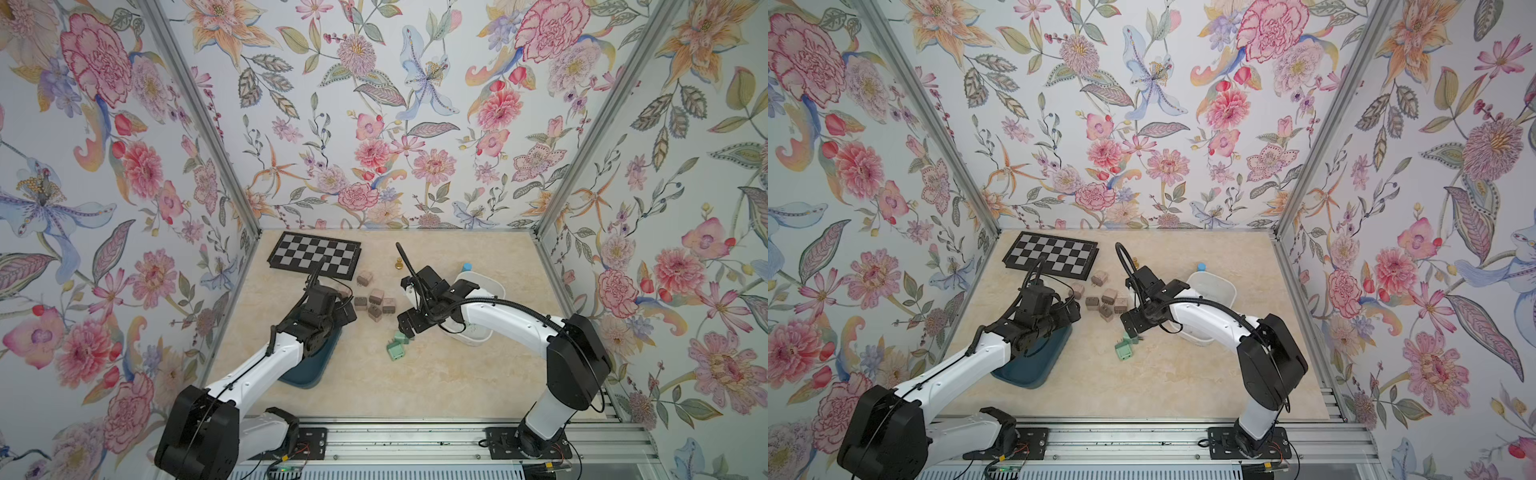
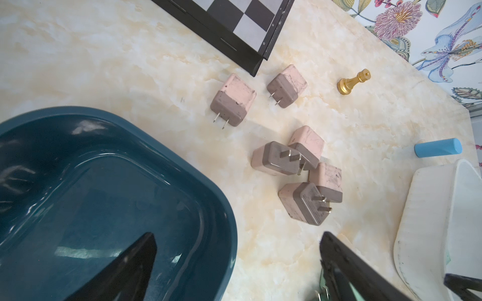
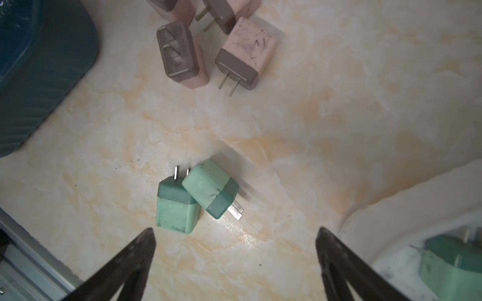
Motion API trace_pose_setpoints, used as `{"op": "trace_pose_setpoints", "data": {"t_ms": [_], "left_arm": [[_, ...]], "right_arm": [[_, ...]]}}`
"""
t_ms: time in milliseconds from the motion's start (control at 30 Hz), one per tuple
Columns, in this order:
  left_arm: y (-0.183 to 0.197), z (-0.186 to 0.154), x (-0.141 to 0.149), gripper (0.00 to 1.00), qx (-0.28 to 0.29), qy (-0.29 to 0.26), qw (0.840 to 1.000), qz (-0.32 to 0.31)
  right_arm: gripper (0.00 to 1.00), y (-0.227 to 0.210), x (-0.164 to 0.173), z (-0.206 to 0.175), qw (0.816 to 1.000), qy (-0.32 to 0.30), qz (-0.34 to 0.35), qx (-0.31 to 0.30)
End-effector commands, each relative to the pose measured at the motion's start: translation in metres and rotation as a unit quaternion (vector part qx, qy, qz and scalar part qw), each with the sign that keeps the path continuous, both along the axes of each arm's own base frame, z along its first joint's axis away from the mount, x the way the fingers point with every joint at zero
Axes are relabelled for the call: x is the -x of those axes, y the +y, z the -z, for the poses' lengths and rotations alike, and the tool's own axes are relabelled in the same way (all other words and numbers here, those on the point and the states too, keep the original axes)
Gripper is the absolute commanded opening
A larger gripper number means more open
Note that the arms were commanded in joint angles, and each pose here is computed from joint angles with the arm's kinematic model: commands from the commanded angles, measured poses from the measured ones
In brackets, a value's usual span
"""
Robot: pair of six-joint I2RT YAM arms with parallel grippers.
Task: Place the plugs by color into the storage box
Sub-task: Pick up the plug from the center of the board.
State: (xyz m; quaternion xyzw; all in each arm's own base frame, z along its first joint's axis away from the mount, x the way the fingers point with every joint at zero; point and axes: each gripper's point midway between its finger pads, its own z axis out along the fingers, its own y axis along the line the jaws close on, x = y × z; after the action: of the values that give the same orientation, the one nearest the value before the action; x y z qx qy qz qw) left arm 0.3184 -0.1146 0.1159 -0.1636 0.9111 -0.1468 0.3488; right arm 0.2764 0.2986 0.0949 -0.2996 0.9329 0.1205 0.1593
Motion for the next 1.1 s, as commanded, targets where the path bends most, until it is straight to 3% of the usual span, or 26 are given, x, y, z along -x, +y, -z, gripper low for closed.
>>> {"op": "trace_pose_setpoints", "data": {"t_ms": [0,167,367,500,733,900,1067], "left_arm": [[0.004,-0.008,0.005,0.99,-0.006,-0.004,1.000,-0.009],[0.009,-0.008,0.012,0.99,-0.009,-0.006,1.000,-0.014],[0.011,-0.004,0.017,0.99,-0.008,-0.003,1.000,-0.014],[0.012,-0.006,0.016,0.99,-0.008,-0.005,1.000,-0.016],[0.019,-0.008,0.017,0.98,-0.020,-0.007,0.999,-0.029],[0.019,-0.004,0.017,0.98,-0.022,-0.004,0.999,-0.030],[0.017,-0.003,0.015,0.97,-0.021,-0.003,0.999,-0.028]], "right_arm": [[0.96,0.004,0.009,0.018,0.999,0.017,-0.016,0.035],[0.94,0.011,0.009,0.036,0.998,0.021,-0.033,0.058],[0.88,0.008,-0.017,0.045,0.998,0.013,-0.023,0.057],[0.78,0.009,-0.029,0.048,0.999,0.020,-0.024,0.037],[0.50,0.028,-0.011,0.057,0.997,0.065,-0.034,-0.017],[0.34,0.028,-0.002,0.067,0.997,0.072,-0.024,-0.010],[0.25,0.017,-0.008,0.067,0.998,0.061,-0.005,0.002]]}}
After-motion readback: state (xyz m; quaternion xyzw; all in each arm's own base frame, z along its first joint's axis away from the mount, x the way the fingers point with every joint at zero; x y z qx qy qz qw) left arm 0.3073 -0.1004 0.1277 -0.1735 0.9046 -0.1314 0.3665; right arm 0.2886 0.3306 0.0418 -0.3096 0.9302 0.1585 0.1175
